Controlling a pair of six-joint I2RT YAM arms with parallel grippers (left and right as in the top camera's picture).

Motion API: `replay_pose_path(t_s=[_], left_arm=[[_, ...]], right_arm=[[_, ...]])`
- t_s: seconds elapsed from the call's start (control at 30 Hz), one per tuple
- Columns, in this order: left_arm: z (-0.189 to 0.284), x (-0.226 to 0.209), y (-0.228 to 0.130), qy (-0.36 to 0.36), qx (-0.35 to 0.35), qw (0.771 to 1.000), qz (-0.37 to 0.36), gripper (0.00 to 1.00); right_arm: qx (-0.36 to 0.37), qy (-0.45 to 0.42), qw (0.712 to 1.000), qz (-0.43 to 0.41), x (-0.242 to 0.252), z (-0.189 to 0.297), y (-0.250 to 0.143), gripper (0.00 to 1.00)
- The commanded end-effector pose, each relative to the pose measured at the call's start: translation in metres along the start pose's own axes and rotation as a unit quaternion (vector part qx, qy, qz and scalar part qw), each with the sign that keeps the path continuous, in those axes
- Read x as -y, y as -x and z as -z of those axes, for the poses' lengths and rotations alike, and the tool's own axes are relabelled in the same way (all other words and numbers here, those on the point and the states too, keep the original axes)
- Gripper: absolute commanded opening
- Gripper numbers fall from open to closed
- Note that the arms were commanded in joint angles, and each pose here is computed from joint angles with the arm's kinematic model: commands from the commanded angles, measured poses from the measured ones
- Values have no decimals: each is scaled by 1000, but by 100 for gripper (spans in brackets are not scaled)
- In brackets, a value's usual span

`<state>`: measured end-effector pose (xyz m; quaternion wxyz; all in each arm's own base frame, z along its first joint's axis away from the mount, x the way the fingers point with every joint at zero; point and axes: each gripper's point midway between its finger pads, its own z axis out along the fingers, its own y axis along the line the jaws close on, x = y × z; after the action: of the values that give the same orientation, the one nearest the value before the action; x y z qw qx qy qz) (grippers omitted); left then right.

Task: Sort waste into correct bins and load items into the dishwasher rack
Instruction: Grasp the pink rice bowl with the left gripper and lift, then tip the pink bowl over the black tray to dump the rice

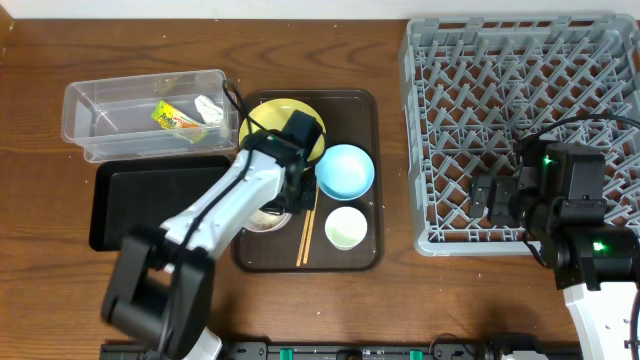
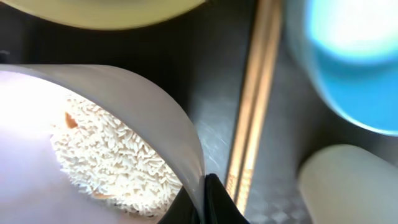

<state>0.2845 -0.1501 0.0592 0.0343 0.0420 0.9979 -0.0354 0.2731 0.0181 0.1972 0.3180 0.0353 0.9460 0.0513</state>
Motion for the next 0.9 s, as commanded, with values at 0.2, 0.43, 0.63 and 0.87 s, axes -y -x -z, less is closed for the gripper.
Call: replay_pose_path(t_s=[0.2,0.43,0.63,0.87], left_arm=[[70,-31,19,-45,86,995,35,6],[85,-47,19,-232,74,969,43,6],[97,-82,20,-336,113,931,89,6],[110,-113,15,-467,174,854,149,6]], right_arm=[[4,7,1000,11,-5,3,3,99],[2,7,1000,11,-5,3,2,99],[1,7,1000,10,-5,3,1,99],[1,7,1000,10,-5,3,1,99]])
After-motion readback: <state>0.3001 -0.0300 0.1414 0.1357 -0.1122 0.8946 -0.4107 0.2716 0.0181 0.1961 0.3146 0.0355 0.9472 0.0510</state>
